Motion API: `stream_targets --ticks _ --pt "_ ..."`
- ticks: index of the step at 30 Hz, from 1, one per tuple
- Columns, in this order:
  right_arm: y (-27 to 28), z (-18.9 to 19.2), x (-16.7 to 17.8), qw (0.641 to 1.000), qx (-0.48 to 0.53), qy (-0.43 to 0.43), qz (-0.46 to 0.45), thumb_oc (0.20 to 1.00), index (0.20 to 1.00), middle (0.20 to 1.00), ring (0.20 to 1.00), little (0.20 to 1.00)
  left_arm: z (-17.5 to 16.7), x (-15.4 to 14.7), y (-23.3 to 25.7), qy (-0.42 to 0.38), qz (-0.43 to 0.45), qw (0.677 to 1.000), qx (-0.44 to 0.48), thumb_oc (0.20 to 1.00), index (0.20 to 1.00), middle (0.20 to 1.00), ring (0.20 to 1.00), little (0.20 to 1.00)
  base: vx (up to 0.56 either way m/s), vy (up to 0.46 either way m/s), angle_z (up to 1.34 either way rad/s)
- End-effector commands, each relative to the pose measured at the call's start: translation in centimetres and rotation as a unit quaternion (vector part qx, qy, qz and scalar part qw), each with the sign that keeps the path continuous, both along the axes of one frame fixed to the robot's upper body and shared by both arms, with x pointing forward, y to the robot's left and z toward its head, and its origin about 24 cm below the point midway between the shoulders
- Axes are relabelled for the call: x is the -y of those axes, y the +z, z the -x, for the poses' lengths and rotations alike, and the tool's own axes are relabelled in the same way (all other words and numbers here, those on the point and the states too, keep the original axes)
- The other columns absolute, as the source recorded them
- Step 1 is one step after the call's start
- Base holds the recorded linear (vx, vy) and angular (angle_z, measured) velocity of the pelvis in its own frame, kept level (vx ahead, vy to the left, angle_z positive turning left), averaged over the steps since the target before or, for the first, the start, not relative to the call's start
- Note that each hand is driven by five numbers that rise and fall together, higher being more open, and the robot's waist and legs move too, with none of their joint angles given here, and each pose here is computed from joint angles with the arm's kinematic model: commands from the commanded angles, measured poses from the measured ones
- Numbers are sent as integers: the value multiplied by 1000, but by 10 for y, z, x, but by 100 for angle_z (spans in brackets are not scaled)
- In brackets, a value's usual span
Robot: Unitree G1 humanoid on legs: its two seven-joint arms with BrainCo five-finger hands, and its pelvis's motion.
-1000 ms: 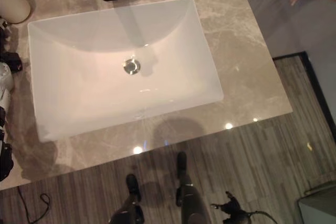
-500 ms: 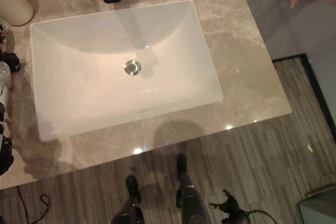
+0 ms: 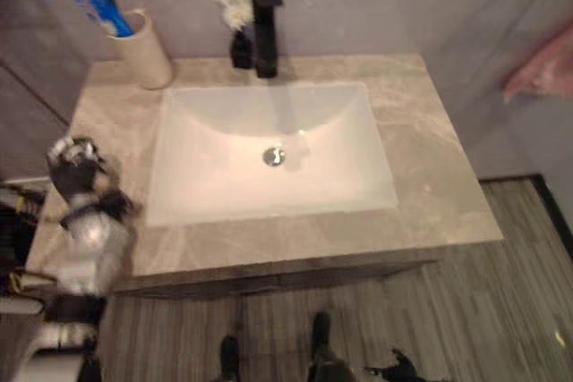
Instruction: Put brush and paste in cup on sink, flatten towel.
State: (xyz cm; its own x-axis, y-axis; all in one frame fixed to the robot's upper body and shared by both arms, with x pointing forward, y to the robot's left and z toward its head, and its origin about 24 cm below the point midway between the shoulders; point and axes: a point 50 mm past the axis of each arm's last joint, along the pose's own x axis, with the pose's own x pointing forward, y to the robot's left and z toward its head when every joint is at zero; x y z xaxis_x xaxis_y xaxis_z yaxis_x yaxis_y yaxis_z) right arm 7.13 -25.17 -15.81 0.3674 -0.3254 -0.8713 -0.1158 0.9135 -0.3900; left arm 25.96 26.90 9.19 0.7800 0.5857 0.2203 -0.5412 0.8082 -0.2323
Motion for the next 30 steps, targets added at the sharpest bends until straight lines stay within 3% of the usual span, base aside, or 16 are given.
stream_targets --ticks 1,4,10,21,30 --pt "0 -10 -8 1000 11 12 6 1000 1000 1000 1000 1000 -29 -26 22 -13 -26 1000 13 200 200 200 200 200 -4 30 114" --pt "2 -16 -7 999 15 33 8 1000 1000 1000 1000 1000 5 -38 -13 -5 -17 999 -46 200 200 200 200 200 20 90 55" --pt "2 -17 -4 999 11 39 10 1000 1000 1000 1000 1000 25 -43 -33 -17 -5 996 -87 200 200 200 200 200 29 102 -10" --pt "6 -24 1 1000 26 8 7 1000 1000 1000 1000 1000 19 -43 -28 -52 -51 991 -112 200 200 200 200 200 3 138 -2" --pt "2 -6 7 1000 1 -14 12 1000 1000 1000 1000 1000 13 -28 -31 -85 -40 990 -104 200 200 200 200 200 75 49 22"
